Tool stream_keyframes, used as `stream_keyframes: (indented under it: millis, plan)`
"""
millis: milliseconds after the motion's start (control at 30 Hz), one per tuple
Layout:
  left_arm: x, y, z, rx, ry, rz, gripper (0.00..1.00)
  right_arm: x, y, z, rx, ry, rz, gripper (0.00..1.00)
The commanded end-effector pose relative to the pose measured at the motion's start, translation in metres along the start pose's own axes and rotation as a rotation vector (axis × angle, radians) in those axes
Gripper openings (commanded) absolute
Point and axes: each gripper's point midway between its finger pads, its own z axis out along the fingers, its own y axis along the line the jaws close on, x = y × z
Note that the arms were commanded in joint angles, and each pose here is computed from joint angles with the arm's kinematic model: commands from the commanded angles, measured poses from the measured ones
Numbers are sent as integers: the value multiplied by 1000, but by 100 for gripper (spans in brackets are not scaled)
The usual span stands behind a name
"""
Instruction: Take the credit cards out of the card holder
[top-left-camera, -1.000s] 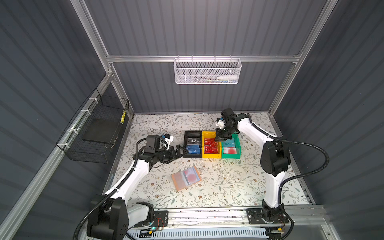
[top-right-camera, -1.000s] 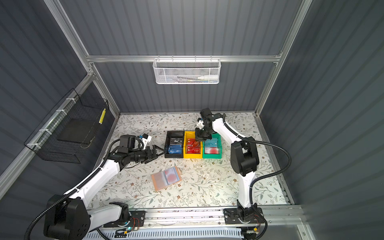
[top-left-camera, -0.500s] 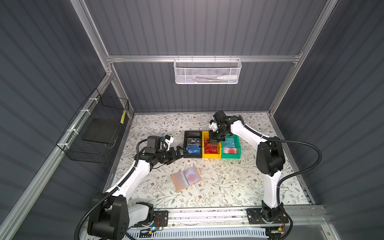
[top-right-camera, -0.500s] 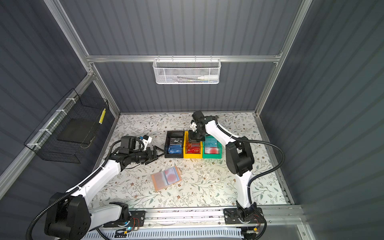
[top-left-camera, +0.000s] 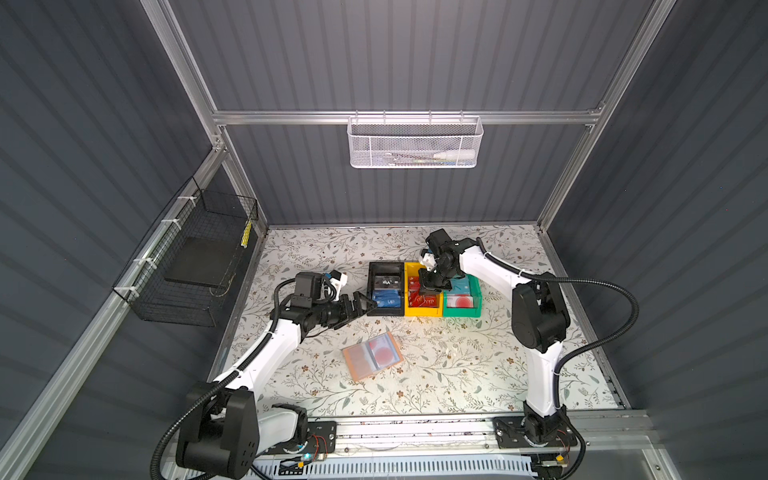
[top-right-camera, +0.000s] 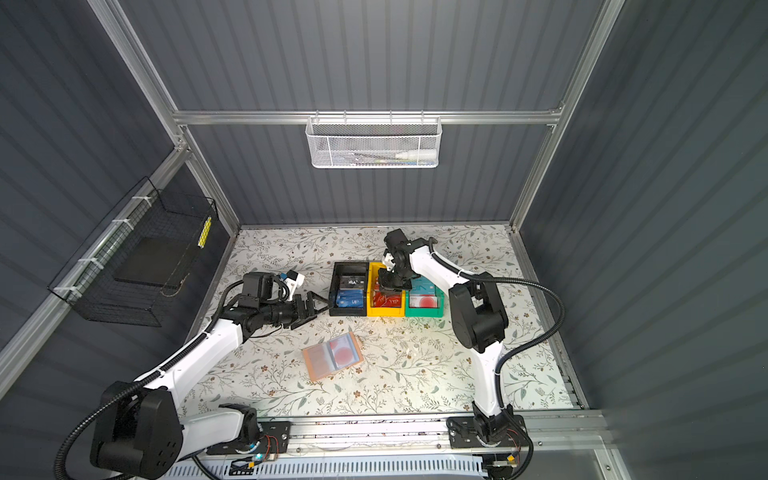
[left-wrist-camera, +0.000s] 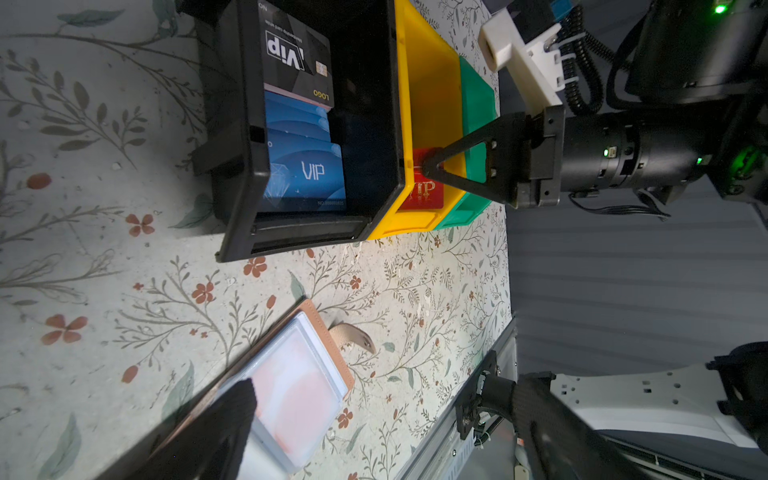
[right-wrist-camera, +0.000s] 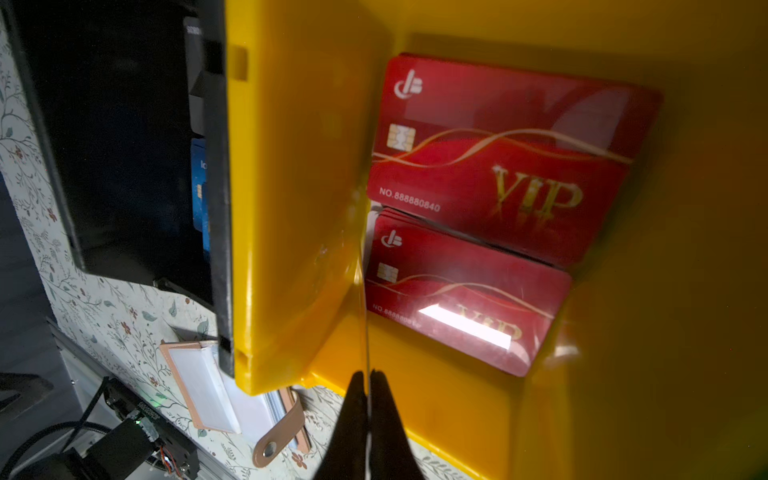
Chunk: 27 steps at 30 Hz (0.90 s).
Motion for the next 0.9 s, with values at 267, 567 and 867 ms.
stream_keyframes:
  millis: [267, 567, 867]
  plan:
    - [5, 3, 4, 10, 22, -21, 100, 2, -10, -16, 87, -40, -26, 26]
    - [5, 4, 5, 13, 21, -27, 100, -2, -19, -45, 198, -112, -82, 33]
    - [18, 13, 5, -10, 40, -90, 100, 24, 29, -28, 41, -28, -225, 31]
